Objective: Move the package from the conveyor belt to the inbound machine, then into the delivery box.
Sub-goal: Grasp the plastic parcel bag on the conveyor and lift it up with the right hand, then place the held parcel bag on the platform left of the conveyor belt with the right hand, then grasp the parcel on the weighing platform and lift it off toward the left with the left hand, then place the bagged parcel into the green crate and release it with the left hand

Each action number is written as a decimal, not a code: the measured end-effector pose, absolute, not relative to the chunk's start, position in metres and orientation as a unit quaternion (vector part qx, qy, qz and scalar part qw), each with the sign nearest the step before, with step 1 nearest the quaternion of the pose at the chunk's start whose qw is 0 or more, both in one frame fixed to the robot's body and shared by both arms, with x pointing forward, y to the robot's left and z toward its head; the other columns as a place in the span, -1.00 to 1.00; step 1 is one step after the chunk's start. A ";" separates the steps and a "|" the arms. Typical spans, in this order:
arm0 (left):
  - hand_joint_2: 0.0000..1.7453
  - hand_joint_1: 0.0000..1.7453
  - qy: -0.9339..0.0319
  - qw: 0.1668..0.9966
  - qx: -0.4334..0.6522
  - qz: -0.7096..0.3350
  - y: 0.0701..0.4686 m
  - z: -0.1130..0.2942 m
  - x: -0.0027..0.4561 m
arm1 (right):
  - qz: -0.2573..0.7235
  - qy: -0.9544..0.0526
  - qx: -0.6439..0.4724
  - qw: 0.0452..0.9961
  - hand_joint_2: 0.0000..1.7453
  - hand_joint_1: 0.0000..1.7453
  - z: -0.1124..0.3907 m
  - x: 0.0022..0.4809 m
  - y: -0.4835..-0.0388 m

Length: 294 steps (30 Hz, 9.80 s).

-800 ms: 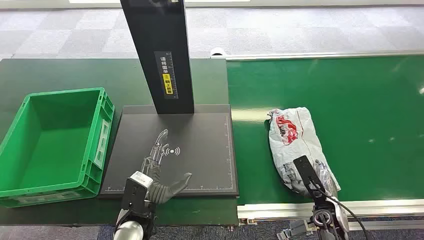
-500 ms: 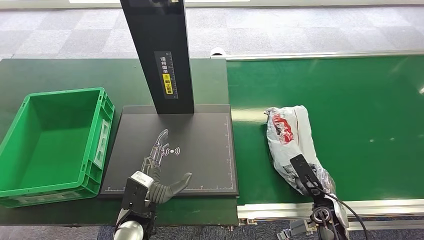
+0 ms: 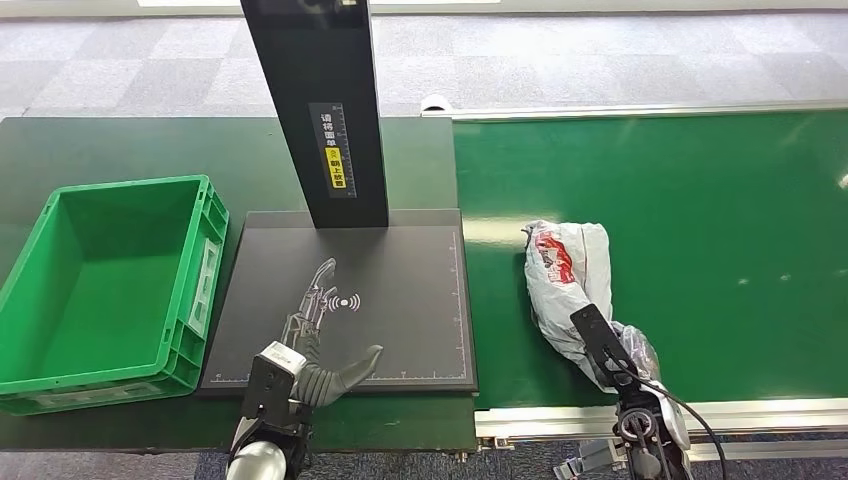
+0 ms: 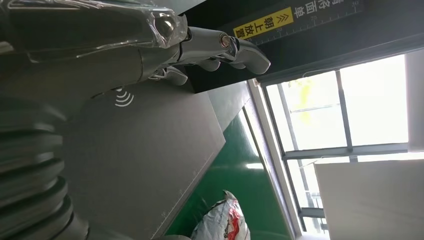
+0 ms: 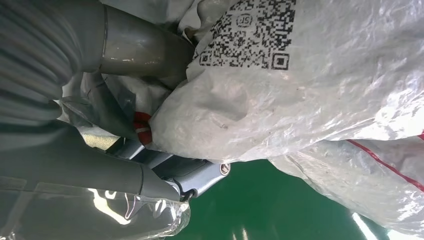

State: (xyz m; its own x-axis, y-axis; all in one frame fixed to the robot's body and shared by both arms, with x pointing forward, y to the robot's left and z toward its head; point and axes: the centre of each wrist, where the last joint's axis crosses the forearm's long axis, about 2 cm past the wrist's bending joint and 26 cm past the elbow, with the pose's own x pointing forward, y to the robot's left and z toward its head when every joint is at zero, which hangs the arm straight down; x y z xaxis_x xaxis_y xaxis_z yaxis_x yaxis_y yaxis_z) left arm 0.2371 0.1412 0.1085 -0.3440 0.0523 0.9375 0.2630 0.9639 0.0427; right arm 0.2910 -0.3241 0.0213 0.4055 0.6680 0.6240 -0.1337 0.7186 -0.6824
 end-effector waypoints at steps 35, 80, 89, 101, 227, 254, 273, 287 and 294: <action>1.00 -1.00 -0.824 0.554 -0.085 -0.078 0.145 0.110 0.239 | 0.221 -0.767 -0.236 0.555 1.00 1.00 0.105 0.283 -0.263; 1.00 -1.00 -0.842 0.533 -0.067 0.044 0.150 0.115 0.248 | 0.358 -0.681 -0.077 0.634 1.00 1.00 0.062 0.250 -0.182; 1.00 -1.00 -0.843 0.529 -0.069 0.066 0.150 0.115 0.248 | 0.340 -0.689 0.025 0.640 1.00 1.00 0.055 0.249 -0.181; 1.00 -1.00 -0.841 0.531 -0.073 0.066 0.149 0.114 0.248 | 0.326 -0.686 0.100 0.643 1.00 1.00 0.049 0.251 -0.182; 1.00 1.00 -0.801 0.467 0.222 -0.302 0.095 0.114 0.340 | 0.013 -0.671 0.188 0.717 1.00 -1.00 0.041 0.273 -0.225; 1.00 1.00 -0.829 0.074 0.552 -0.055 0.266 0.273 0.302 | 0.080 -0.692 0.109 0.709 1.00 -1.00 0.039 0.277 -0.237; 1.00 1.00 -0.614 0.421 0.663 -0.080 0.360 0.193 0.376 | 0.087 -0.697 0.089 0.706 1.00 -1.00 0.038 0.269 -0.237; 1.00 -0.87 -0.565 0.541 0.619 -0.071 0.404 0.148 0.387 | 0.096 -0.695 0.083 0.708 1.00 -1.00 0.040 0.263 -0.234; 1.00 -1.00 -0.680 0.410 0.607 -0.044 0.407 0.165 0.376 | 0.098 -0.696 0.085 0.706 1.00 -1.00 0.040 0.261 -0.233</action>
